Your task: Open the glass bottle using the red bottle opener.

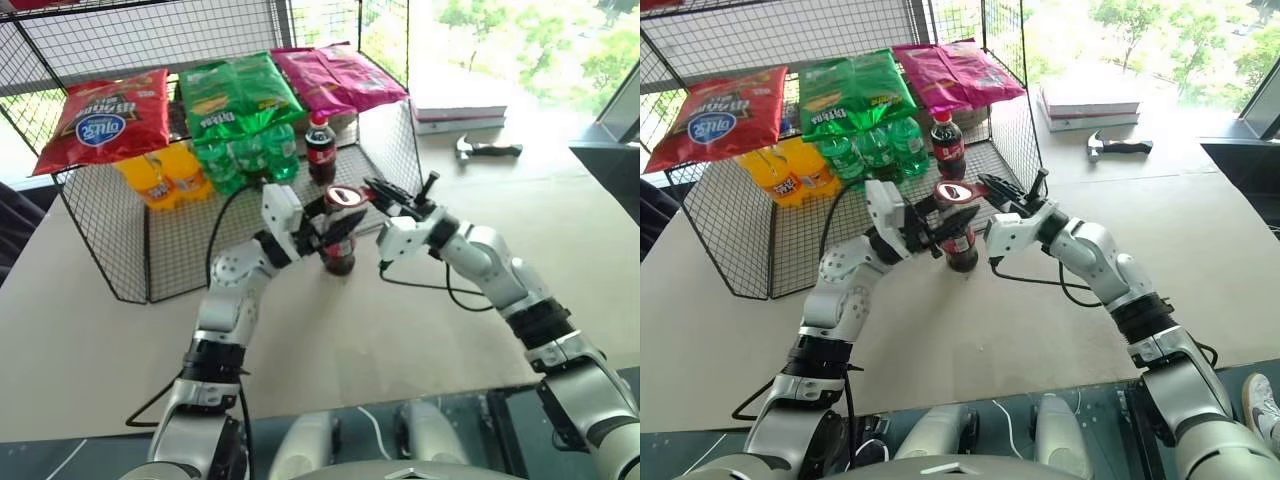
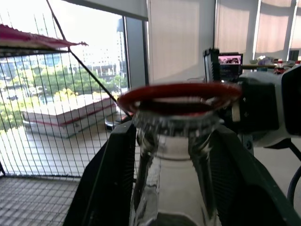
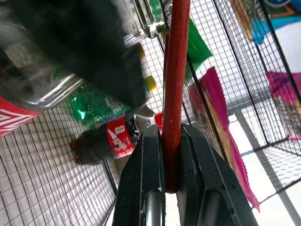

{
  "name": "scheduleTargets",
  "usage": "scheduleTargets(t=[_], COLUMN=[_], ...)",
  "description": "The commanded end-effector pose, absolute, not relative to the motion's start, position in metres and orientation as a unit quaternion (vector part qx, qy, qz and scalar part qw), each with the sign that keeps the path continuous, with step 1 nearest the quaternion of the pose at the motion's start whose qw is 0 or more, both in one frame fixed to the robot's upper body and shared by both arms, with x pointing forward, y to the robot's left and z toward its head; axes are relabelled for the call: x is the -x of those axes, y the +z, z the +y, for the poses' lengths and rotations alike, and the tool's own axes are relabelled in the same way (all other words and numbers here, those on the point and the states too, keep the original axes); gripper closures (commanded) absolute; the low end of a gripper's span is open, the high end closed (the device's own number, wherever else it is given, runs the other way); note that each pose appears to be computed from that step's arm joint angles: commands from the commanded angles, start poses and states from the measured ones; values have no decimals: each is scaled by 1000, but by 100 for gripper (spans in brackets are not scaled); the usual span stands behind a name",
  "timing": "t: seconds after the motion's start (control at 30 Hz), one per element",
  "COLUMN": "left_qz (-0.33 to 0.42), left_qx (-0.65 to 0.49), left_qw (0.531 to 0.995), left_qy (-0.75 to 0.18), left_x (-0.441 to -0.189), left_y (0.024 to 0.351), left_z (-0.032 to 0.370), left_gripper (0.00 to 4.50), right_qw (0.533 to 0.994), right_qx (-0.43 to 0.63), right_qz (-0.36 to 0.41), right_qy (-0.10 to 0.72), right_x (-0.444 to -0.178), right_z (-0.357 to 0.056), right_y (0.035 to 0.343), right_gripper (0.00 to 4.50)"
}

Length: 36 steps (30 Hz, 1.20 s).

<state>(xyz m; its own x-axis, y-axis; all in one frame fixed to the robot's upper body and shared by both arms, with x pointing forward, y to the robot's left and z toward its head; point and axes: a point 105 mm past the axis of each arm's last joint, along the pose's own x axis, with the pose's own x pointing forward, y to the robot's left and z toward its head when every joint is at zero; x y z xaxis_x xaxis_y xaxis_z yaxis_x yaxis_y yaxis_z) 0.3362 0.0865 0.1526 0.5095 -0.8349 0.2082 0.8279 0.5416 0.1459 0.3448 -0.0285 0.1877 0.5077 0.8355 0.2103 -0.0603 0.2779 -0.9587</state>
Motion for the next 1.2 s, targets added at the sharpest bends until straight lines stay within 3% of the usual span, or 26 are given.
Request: scheduleTargets(t=[0.03, 0.67, 1.2], left_qz=[-141, -184, -183], left_qx=[-18, -11, -3], left_qw=[865, 860, 857], left_qy=[-481, -476, -482], left_x=[-336, -336, -334], left_y=[160, 176, 167], left_z=[84, 86, 88], left_gripper=[14, 6, 6], right_qw=[676, 688, 692], right_qx=[533, 535, 532], right_qz=[-365, -350, -347], right_qy=[354, 343, 342], right_x=[-341, -352, -354], right_z=[-21, -28, -30], right_y=[167, 168, 169], right_gripper=[450, 450, 450])
